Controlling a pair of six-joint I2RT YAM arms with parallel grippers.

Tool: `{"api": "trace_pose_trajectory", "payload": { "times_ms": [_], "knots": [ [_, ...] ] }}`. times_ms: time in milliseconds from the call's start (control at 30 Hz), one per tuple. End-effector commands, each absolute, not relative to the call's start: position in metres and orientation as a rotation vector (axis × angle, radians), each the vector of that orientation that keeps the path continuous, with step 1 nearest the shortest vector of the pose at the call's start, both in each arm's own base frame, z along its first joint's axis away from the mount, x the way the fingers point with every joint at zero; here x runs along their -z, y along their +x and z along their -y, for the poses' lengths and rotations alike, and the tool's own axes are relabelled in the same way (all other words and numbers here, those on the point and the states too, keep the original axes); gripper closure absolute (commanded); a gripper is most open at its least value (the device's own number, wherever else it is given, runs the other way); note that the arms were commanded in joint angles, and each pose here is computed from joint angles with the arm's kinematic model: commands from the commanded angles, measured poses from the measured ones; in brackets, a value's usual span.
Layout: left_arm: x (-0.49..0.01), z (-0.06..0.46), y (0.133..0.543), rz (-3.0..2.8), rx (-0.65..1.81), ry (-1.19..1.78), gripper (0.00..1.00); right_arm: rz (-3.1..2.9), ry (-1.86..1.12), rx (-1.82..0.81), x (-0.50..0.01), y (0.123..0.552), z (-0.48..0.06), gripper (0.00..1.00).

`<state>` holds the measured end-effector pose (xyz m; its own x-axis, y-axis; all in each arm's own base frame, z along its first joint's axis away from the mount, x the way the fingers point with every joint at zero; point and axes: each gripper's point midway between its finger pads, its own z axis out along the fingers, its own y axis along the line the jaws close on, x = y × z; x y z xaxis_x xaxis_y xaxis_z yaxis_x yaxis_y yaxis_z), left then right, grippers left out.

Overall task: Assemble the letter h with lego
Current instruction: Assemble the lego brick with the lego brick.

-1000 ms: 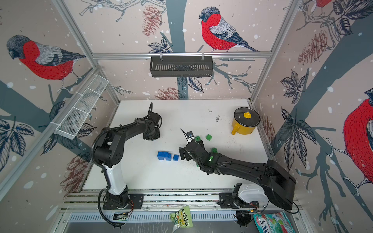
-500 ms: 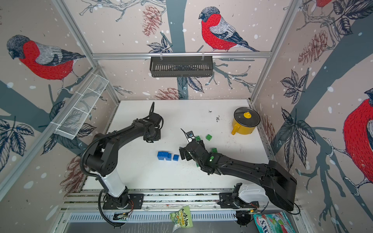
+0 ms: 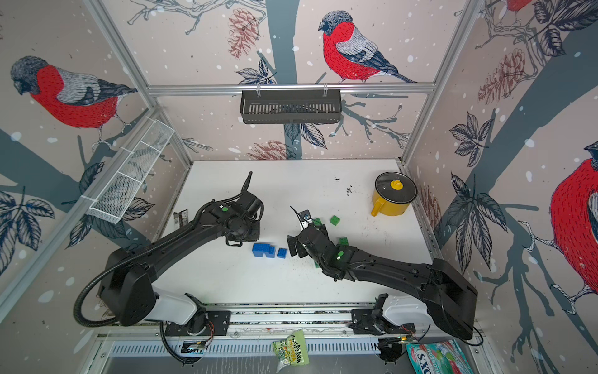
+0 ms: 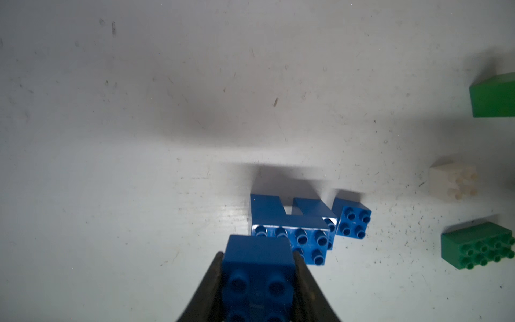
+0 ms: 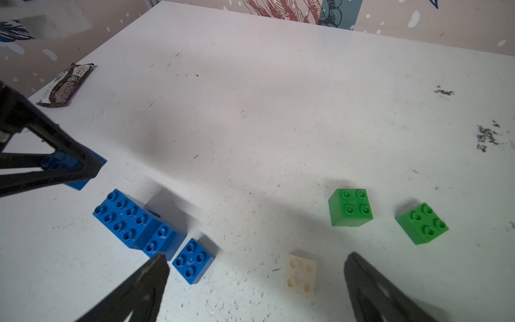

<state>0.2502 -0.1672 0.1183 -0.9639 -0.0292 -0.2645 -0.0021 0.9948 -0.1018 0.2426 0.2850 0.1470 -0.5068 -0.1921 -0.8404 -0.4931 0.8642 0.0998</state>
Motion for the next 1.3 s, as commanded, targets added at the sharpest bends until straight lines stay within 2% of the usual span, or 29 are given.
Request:
{"api": "trace_pose_trajectory", "payload": {
  "times_ms": [0, 267, 933, 1267],
  "knots": [
    [-0.115, 0.171, 0.223, -2.940, 0.173, -0.055, 0.67, -2.091, -0.474, -0.413, -0.151, 0.245, -0.286, 0.01],
    [-0.100, 0.179, 0.210, -2.961, 0.171, -0.052, 0.67, -2.092, -0.475, -0.411, -0.150, 0.244, -0.286, 0.00],
    [-0.090, 0.172, 0.232, -2.932, -0.007, 0.002, 0.67, -2.096, -0.483, -0.407, -0.148, 0.244, -0.287, 0.01],
    [-0.086, 0.176, 0.239, -2.933, 0.002, 0.021, 0.67, -2.094, -0.485, -0.408, -0.149, 0.244, -0.287, 0.01]
  ]
}}
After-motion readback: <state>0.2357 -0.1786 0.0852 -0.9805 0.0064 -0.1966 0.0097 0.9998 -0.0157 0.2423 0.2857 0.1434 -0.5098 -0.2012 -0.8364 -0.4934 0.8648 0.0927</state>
